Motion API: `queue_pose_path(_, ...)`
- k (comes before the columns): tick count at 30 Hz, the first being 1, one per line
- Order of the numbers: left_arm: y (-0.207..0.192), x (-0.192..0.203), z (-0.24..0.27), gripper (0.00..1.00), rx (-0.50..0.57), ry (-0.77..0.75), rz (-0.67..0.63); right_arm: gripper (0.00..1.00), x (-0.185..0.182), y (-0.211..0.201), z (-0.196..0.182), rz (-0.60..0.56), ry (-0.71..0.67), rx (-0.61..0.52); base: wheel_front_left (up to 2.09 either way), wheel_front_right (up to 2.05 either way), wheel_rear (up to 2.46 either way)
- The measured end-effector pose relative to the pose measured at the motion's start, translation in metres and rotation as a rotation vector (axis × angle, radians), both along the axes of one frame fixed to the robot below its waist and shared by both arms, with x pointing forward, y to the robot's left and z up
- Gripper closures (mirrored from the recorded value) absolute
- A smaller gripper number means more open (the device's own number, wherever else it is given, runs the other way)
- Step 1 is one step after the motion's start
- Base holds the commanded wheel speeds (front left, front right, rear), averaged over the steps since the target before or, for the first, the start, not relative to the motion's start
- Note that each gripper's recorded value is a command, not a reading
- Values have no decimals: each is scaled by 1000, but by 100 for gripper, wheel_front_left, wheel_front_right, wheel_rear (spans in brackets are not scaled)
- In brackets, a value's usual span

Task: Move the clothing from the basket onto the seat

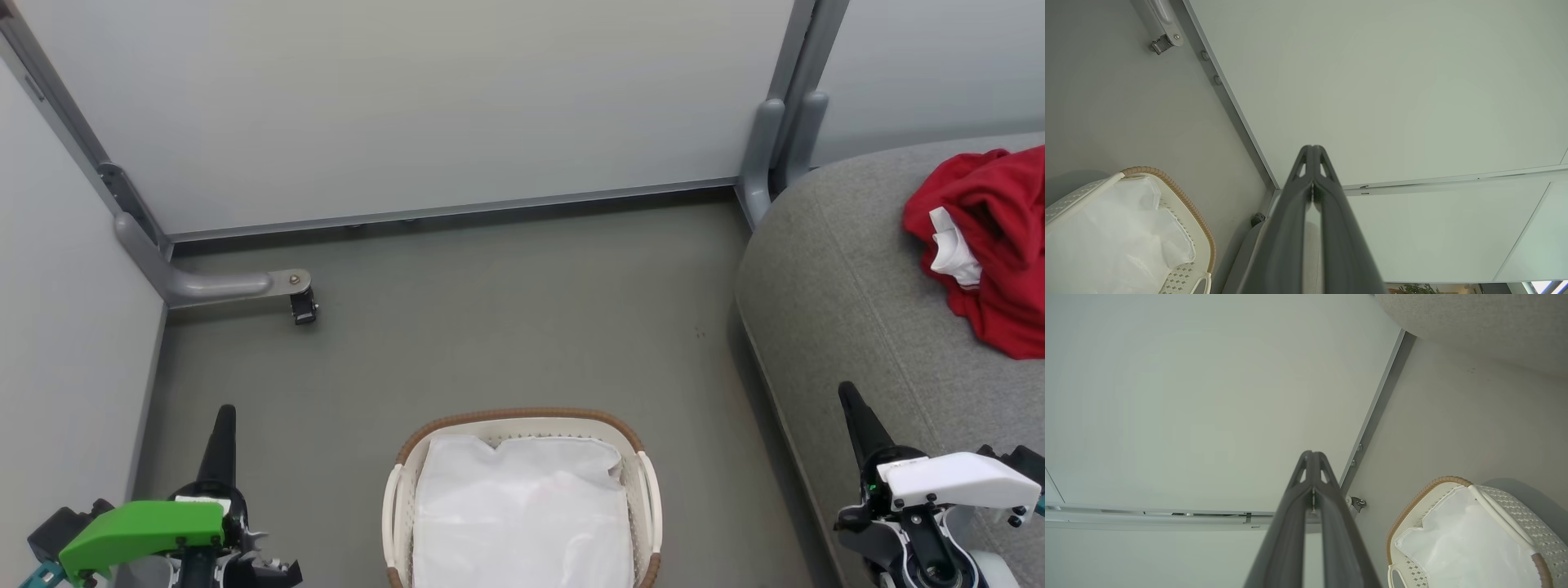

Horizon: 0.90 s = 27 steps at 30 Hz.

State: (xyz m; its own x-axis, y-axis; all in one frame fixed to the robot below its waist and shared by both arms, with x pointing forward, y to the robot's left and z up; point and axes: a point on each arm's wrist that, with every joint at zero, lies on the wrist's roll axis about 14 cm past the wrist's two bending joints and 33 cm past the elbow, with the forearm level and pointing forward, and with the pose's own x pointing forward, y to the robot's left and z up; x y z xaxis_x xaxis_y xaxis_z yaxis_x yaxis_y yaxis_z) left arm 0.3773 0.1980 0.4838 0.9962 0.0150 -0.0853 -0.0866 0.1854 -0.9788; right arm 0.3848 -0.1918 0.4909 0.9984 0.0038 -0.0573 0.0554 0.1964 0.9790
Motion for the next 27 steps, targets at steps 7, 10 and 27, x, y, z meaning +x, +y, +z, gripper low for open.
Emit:
queue_pose_path(7,0,2,4,100,-46,-17,-1,100,0,-2,3,-4,-9,52,0,0,0)
queue_pose_path(10,0,3,6,100,-70,-25,-3,100,1,-3,4,-5,-13,72,0,0,0)
queue_pose_path(27,1,9,17,100,-174,-64,-8,100,3,-7,12,-10,-43,185,0,0,0)
